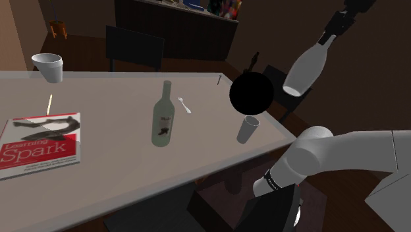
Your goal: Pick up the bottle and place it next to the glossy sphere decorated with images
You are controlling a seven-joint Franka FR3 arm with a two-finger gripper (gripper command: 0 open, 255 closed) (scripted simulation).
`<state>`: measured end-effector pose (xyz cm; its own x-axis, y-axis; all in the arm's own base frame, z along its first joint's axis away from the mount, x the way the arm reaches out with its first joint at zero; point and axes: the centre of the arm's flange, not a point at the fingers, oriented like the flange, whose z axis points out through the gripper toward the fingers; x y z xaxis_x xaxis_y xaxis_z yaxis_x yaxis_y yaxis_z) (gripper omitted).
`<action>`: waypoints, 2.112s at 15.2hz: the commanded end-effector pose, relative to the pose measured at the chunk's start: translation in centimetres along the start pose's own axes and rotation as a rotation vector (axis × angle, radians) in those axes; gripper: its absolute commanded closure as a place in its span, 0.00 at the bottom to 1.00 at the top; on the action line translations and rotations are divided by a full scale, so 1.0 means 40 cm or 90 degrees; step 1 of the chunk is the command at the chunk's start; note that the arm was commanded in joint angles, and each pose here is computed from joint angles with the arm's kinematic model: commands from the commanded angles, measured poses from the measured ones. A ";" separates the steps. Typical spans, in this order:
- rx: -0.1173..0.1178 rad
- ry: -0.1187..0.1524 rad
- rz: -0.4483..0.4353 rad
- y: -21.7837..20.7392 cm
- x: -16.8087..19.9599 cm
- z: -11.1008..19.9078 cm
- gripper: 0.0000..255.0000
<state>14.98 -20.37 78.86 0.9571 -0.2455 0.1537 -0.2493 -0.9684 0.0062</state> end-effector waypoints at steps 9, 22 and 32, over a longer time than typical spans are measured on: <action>-0.001 0.000 -0.001 0.324 -0.059 -0.005 1.00; -0.001 0.000 -0.001 0.464 -0.105 0.109 1.00; -0.001 0.000 -0.001 0.463 -0.126 0.240 1.00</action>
<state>6.91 -37.59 69.34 0.9575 -0.2448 0.1527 -0.2488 -0.9685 0.0071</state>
